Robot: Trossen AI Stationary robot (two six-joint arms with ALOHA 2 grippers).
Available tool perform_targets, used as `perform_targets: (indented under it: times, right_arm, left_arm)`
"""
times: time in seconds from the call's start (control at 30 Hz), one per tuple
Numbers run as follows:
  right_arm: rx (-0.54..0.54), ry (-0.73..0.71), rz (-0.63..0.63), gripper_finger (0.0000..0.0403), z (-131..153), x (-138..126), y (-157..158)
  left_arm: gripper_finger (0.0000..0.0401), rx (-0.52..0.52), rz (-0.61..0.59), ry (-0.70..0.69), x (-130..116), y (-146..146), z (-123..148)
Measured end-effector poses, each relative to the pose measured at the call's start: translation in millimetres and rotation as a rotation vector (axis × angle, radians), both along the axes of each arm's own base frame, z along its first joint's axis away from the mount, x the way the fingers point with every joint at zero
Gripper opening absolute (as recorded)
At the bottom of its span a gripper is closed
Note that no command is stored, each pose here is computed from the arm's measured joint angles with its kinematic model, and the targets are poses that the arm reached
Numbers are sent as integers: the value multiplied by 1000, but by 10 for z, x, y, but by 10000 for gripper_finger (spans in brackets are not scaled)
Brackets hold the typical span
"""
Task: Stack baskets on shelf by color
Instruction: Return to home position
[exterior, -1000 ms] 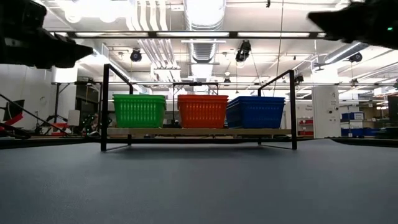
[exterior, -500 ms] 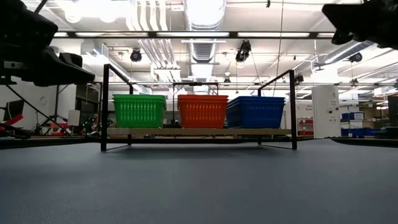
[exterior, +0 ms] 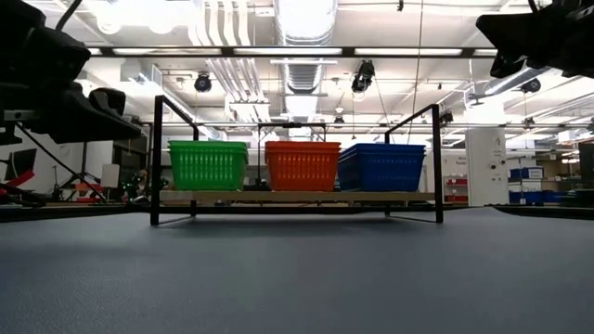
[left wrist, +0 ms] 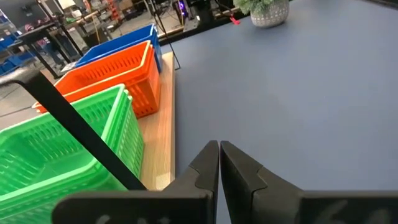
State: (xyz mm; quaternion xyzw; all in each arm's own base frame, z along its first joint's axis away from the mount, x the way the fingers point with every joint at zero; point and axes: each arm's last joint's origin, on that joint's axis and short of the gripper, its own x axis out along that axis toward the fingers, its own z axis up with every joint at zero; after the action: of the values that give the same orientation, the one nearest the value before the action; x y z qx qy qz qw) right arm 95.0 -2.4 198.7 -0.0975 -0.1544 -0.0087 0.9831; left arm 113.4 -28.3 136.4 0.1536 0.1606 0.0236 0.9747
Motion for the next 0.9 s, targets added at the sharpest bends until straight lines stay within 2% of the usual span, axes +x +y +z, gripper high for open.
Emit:
perform_targets:
  times: [0.9]
  right_arm:
    - [0,0,-1,9,1,0,0]
  left_arm:
    - [0,31,0,87,23,-8,-93]
